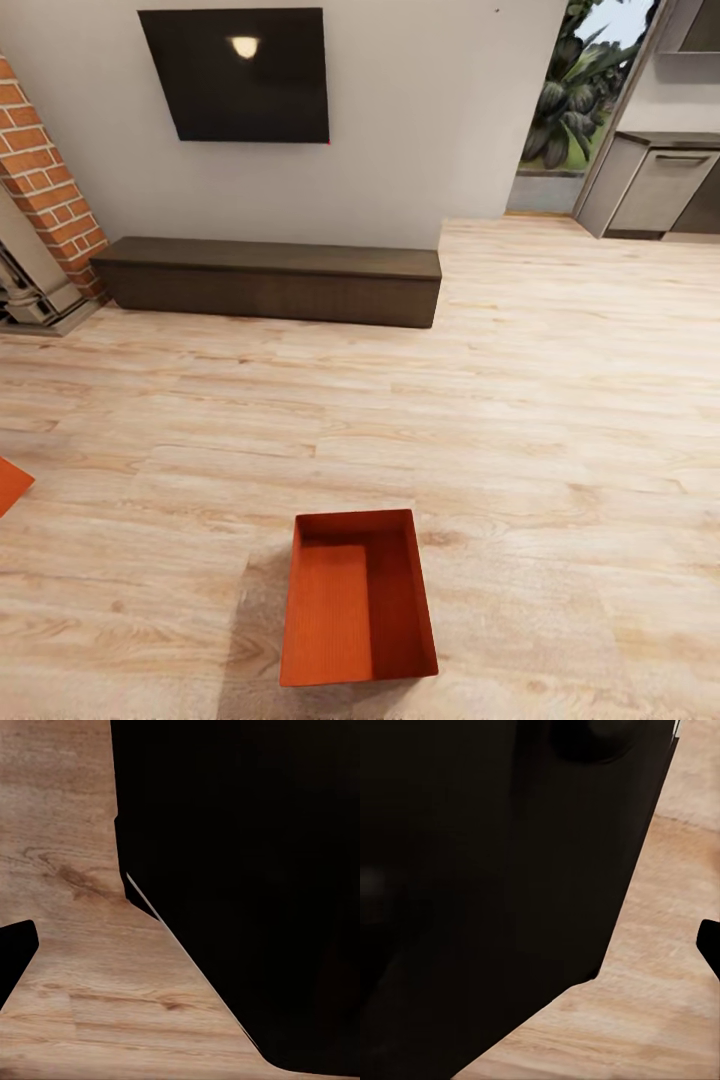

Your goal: Move the two storage containers from the living room to the garage. In the garage, place one container on the floor and stack the other container on top of it (either order is fine).

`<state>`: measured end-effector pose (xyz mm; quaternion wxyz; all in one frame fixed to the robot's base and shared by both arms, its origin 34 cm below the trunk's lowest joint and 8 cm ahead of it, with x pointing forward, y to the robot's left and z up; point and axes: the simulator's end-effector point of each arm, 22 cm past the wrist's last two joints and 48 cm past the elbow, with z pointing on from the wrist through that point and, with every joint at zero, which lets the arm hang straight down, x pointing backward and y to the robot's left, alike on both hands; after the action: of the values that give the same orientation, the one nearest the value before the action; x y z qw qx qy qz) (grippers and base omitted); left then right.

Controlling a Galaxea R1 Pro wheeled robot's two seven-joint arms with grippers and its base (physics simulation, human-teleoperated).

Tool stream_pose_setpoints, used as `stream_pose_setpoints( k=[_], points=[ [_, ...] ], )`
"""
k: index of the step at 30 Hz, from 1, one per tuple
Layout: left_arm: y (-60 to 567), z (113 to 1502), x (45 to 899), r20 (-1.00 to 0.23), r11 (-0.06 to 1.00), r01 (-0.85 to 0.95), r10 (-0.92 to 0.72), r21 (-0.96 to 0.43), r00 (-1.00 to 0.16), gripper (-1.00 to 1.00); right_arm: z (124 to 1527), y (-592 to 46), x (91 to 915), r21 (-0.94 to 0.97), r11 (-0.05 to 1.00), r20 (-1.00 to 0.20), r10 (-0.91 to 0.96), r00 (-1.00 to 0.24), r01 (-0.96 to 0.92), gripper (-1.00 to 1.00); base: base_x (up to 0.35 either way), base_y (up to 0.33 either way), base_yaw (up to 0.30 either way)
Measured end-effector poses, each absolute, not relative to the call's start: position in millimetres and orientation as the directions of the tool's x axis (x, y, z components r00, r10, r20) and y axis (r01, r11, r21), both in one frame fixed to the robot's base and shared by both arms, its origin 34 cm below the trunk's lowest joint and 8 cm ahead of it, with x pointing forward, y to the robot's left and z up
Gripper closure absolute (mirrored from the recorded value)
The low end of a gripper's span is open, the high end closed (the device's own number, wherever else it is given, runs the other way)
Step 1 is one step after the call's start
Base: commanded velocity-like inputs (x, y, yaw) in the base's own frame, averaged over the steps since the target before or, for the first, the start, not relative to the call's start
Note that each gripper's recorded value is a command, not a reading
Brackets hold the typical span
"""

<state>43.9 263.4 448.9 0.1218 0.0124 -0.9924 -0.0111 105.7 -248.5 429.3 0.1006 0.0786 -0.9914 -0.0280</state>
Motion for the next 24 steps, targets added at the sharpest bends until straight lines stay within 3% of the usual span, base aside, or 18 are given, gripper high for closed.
stream_pose_setpoints(
  k=[24],
  points=[
    [263.4,451.1,35.9,0.262,0.999,-0.021,-0.027,0.026,-0.965,-1.00,430.1,-248.4,98.0,0.077,0.986,0.213,-0.164,-0.963,-0.151,-1.00,0.000,0.000,0.060]
  ],
)
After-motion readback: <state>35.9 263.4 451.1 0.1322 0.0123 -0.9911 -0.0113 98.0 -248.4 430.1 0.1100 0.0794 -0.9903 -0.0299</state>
